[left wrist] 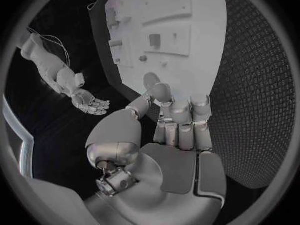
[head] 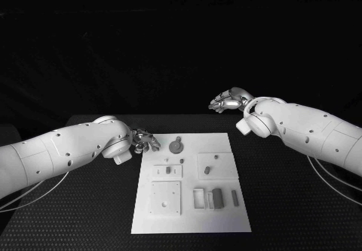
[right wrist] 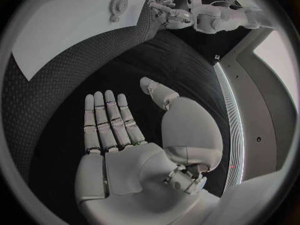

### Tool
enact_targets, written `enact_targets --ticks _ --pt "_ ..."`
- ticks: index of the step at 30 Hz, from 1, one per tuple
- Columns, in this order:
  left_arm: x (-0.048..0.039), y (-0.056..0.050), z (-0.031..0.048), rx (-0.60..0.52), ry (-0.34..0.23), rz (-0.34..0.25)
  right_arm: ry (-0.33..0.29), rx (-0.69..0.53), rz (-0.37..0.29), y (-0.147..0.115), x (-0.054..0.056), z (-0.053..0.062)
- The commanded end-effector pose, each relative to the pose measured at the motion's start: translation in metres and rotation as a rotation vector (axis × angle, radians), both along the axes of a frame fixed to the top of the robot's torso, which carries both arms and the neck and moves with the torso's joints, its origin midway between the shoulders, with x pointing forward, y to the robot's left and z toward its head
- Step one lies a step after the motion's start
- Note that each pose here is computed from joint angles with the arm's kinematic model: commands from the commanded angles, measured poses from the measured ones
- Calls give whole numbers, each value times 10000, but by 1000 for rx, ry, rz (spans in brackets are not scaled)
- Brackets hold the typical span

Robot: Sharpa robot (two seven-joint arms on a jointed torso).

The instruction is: Assemble the parts on the task board

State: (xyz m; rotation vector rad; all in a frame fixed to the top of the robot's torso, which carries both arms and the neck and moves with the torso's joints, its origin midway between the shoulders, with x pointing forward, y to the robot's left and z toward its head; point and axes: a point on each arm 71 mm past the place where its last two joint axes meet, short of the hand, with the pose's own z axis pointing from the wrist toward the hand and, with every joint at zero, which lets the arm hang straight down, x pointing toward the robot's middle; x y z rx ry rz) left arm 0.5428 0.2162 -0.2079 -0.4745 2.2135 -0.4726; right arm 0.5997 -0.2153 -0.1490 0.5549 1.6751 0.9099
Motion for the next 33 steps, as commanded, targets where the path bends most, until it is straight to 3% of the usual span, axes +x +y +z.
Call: enact_targets --ticks 1,6,10,18,26,33 --pt "-38 -36 40 19 -67 4 5 4 16 3 -5 -3" --pt "-133 -50 36 63 -106 -20 5 4 14 -10 -8 -2" --pt "-225 -52 -12 112 -119 -39 5 4 12 -21 -8 -2" --pt "-378 -94 -143 183 -70 -92 2 9 15 -17 -9 1" --pt "-458 -177 -206 203 -48 -120 1 10 15 -17 -10 2" --pt "-500 -187 -248 216 -22 -137 1 10 14 -21 -9 2"
